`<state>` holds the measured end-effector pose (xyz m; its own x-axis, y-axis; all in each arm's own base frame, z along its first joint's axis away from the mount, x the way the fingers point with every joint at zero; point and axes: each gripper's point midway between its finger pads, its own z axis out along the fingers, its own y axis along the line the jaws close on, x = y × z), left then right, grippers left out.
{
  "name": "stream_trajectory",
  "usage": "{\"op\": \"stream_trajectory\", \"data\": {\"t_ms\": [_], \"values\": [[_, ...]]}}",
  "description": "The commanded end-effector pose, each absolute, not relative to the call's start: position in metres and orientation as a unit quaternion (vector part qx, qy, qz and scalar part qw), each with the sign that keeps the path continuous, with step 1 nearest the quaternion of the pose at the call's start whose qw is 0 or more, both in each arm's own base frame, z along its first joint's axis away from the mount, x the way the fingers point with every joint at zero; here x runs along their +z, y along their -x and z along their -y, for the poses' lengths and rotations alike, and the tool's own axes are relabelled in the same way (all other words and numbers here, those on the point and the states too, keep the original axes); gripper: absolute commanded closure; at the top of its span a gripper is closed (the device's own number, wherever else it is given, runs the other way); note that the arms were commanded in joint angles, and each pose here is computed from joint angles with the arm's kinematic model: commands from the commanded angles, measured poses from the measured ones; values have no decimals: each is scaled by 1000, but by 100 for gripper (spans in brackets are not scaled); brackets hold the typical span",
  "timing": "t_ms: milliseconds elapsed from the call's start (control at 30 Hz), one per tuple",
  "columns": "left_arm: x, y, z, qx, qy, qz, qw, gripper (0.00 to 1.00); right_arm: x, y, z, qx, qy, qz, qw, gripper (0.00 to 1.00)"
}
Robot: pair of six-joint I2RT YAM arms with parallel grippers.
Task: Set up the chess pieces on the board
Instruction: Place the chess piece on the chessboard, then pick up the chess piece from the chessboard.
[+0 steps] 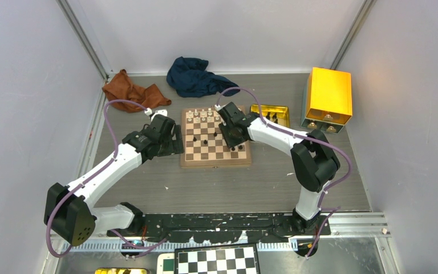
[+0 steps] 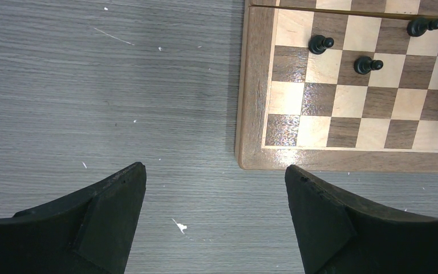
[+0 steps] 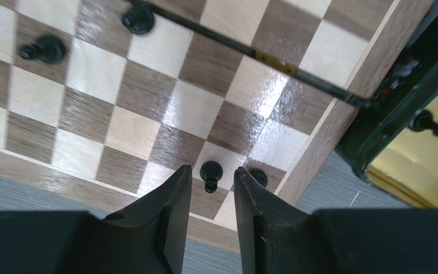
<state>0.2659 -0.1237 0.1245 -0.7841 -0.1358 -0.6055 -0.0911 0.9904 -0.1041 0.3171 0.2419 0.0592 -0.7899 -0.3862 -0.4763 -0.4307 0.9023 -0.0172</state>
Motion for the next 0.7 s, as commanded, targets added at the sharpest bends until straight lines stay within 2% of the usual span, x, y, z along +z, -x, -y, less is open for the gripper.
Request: {"op": "stream_trajectory", "data": {"t_ms": [0,667], "values": [[146,-282,129,-48,62,-930,359,8,107,-342,-265,75,222,-925,298,61],[149,-283,123,-40,61,-929,363,8,91,-380,-316,108,245,-920,286,62]]}}
